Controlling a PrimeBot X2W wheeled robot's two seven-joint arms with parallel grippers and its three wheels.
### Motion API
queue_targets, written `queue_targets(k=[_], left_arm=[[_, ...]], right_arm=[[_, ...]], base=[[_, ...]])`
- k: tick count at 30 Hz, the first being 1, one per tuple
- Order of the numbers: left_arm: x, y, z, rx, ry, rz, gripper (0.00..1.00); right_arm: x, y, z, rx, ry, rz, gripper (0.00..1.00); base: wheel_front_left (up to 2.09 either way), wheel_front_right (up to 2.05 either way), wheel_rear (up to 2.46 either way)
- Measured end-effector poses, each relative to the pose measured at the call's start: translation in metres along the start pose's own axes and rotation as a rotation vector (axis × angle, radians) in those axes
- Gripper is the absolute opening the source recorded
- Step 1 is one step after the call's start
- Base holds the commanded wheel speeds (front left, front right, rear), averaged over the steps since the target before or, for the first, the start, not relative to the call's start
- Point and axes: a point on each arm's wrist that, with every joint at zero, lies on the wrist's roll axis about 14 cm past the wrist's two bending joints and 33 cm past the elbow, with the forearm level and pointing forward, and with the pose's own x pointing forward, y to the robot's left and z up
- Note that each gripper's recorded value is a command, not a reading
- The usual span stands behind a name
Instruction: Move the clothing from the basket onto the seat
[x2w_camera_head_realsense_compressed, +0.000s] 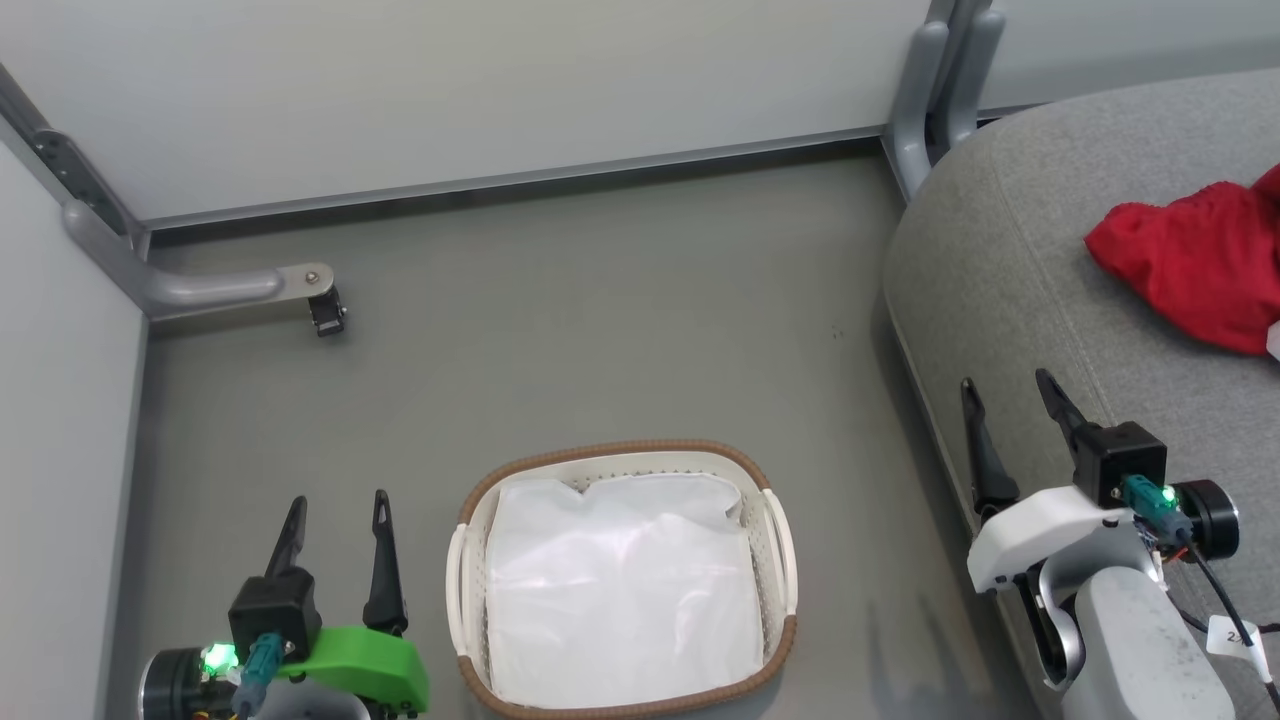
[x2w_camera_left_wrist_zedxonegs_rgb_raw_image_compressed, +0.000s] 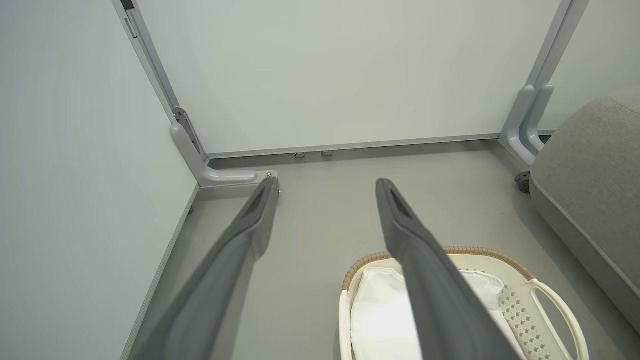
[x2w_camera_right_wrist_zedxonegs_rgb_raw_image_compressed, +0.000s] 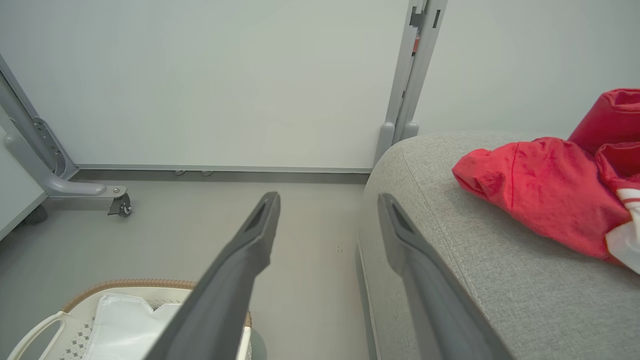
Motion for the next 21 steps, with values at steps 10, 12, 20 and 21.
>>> queue_targets(k=[10, 12, 20, 21], left_arm=[[-0.029, 0.011, -0.005, -0.026, 0.01, 0.039, 1.0], [-0.032, 0.011, -0.005, -0.028, 0.007, 0.04, 1.0], [-0.043, 0.011, -0.018, -0.079, 0.049, 0.048, 0.0], [-0.044, 0.01, -0.021, -0.079, 0.059, 0.048, 0.0]], right_arm=[[-0.023, 0.011, -0.006, 0.038, 0.018, 0.021, 1.0], [-0.028, 0.013, -0.008, 0.044, 0.025, 0.024, 1.0], [-0.038, 0.018, -0.018, 0.054, 0.053, 0.032, 0.0], [-0.04, 0.018, -0.023, 0.057, 0.069, 0.03, 0.0]], base=[[0.0, 0.0, 0.0], [0.0, 0.0, 0.0], [0.0, 0.0, 0.0], [0.0, 0.0, 0.0]])
